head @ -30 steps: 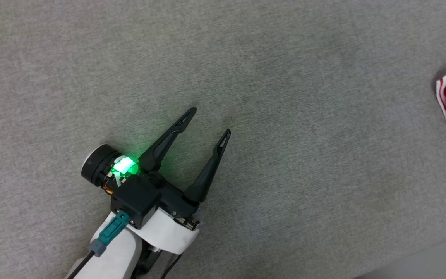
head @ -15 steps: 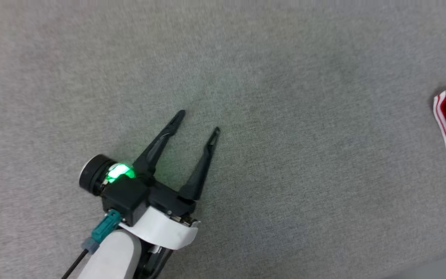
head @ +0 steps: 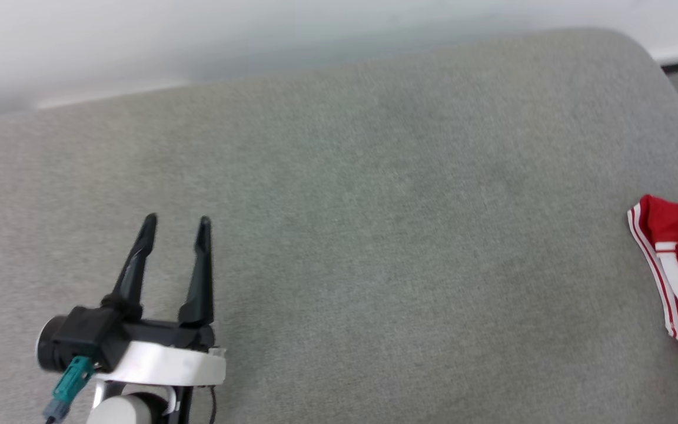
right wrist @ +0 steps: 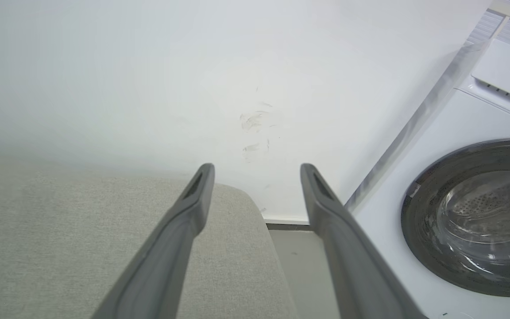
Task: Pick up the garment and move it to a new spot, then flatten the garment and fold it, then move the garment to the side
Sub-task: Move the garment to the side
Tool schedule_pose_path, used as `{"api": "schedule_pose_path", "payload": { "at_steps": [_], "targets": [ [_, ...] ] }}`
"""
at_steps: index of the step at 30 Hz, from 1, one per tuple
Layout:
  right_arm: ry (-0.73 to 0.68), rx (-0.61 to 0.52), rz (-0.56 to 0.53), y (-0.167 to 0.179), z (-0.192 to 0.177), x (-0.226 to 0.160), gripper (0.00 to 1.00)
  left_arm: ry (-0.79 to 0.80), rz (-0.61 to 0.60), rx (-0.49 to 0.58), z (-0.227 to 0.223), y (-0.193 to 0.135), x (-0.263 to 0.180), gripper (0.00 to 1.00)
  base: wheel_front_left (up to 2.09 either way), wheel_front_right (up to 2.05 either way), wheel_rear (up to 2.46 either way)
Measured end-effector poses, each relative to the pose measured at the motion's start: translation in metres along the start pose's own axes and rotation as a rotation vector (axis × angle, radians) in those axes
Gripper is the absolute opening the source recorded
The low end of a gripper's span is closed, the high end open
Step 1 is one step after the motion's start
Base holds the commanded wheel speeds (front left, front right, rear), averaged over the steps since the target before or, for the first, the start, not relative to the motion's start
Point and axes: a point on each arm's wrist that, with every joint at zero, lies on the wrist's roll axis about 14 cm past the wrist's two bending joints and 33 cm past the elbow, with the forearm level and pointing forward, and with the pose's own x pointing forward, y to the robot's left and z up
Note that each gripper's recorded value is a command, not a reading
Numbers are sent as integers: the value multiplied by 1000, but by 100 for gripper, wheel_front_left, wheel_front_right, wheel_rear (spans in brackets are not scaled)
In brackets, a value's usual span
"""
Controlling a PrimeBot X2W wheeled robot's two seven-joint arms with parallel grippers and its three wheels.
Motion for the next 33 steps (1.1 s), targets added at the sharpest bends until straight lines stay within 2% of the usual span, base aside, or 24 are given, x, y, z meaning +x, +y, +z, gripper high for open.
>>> {"api": "schedule_pose_path", "payload": {
  "at_steps": [3, 8, 15, 23, 33],
  "targets": [
    [-103, 108, 41, 26, 21, -17, 100, -30, 65, 23, 18, 16, -16, 100, 0, 0, 0],
    [-205, 258, 113, 67, 35, -48, 100, -47, 136, 42, 33, 29, -45, 100, 0, 0, 0],
    [-210, 412, 215, 121, 24, -84, 100, -9, 203, 72, 31, 42, -78, 100, 0, 0, 0],
    [-142, 502, 234, 148, -7, -114, 100, 23, 221, 64, 23, 41, -98, 100, 0, 0, 0],
    [-136, 497, 225, 149, -12, -118, 100, 17, 212, 53, 24, 39, -96, 100, 0, 0, 0]
  ]
}}
